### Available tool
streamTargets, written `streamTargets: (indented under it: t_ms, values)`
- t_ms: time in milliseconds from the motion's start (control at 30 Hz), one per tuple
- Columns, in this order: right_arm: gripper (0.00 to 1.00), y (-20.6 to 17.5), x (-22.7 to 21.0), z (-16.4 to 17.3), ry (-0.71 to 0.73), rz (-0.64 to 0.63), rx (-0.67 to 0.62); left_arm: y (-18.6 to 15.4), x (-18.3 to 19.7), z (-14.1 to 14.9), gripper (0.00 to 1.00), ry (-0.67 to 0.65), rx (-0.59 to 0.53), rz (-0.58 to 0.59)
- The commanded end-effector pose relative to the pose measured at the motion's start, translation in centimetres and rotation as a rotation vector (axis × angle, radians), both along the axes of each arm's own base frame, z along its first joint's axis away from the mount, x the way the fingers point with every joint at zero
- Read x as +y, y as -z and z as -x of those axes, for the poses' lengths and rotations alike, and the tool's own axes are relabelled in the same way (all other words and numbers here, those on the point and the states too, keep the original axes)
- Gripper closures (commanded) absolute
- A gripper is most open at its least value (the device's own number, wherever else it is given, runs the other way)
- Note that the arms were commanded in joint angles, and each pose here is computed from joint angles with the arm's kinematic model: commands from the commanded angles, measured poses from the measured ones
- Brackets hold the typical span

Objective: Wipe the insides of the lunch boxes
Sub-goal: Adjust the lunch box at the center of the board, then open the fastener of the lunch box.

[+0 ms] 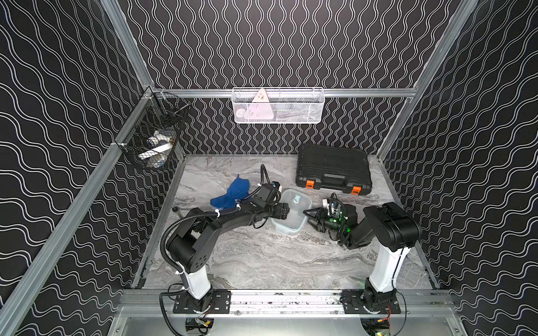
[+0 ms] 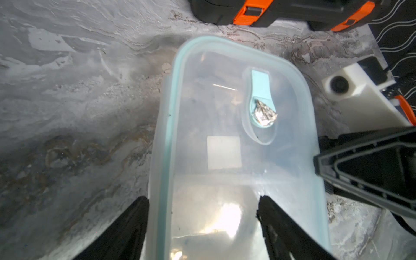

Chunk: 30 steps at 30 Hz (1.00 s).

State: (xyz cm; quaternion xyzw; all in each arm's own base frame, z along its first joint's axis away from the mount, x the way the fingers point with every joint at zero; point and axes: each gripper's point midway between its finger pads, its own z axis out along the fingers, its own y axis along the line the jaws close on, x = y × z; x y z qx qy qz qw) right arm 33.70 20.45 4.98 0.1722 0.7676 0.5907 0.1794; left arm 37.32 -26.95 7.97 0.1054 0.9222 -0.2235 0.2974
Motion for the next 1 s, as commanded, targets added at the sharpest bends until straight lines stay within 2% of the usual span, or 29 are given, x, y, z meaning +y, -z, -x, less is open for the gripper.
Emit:
streamTargets:
  t_ms: [0,100,133,267,600,700,900,967]
  values:
    - [0.41,-1.1,-0.3,-0.5,0.032,-0.074,-0.012,-0.4,0.3,0.4,0.18,0.010,0.012,-0.039]
    - [0.42,-1.8,-0.5,-0.6,0.038,-0.105,-0.032,-1.5,0.5,-0.6,0.16,0.013,-0.027,-0.089]
    - [0.42,-1.0,-0.6,-0.5,0.040,-0.103,-0.009,-1.9,0.5,-1.0,0.16,0.014,-0.039,-0.099]
    - [0.43,-1.2,-0.7,-0.7,0.040,-0.102,-0.015,-2.2,-0.3,-2.3,0.15,0.030,-0.058,-0.111]
    - [0.51,-1.7,-0.5,-0.8,0.026,-0.125,-0.019,2.0,-1.7,-1.9,0.17,0.071,0.004,-0.158]
    - [0.57,-1.8,-0.4,-0.8,0.022,-0.128,-0.021,2.7,-2.4,-1.4,0.18,0.093,0.008,-0.182]
    - [0.80,-2.2,-0.4,-0.7,0.019,-0.132,-0.026,3.9,-3.0,-0.8,0.19,0.105,0.030,-0.200]
    - [0.82,-2.1,-0.4,-0.6,0.018,-0.131,-0.022,4.0,-3.0,-0.6,0.19,0.107,0.033,-0.202]
